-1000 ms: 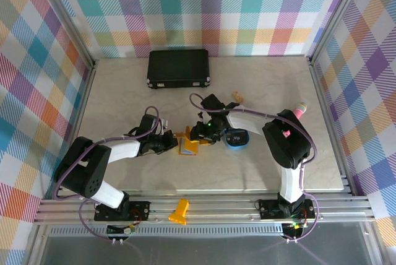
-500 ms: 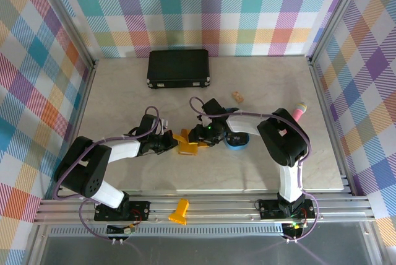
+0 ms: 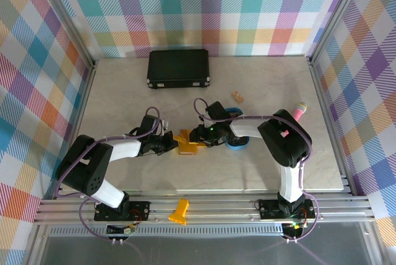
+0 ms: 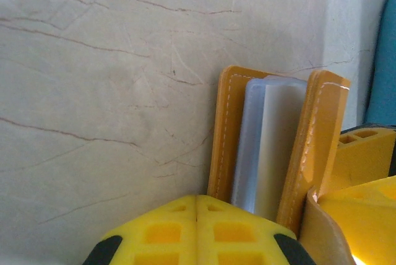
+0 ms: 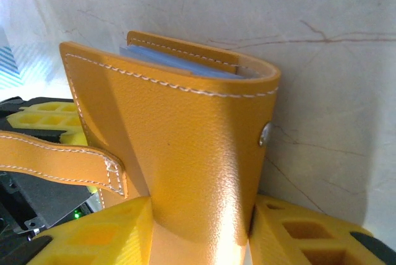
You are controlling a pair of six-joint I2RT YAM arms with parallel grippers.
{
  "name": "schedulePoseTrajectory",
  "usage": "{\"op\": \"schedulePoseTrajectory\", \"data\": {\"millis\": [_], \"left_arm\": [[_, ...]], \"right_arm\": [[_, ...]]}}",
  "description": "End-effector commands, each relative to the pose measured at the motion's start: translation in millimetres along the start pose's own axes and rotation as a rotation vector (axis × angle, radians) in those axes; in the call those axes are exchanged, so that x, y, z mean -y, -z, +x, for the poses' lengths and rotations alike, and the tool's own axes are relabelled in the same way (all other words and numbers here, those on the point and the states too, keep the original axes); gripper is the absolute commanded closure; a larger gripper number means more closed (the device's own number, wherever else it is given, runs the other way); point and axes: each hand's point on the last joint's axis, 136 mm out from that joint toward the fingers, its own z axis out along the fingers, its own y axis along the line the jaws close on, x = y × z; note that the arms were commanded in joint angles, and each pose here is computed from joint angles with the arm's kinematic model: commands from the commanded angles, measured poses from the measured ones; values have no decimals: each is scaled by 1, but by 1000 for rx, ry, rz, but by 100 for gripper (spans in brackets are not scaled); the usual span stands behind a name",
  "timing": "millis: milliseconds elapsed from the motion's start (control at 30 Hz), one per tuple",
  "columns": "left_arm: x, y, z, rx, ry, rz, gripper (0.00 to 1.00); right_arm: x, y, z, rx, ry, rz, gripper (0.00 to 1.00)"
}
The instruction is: Put the credit cards into the card holder
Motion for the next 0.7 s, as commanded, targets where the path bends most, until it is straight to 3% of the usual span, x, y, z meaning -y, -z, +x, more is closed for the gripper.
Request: {"op": "schedulePoseTrajectory", "data": {"millis": [0,400,667], "left_arm": [[8,-4,3,-15,-15,21,97],[10,-4,0,-10,-18,18,98],[13,5,-4,6,-25,7,98]], "right_arm": [[-25,4,-1,18,29,-93,58],[-49,13,3,15,83,-211,60],[-46,31,-4,91,110,-148,82]]}}
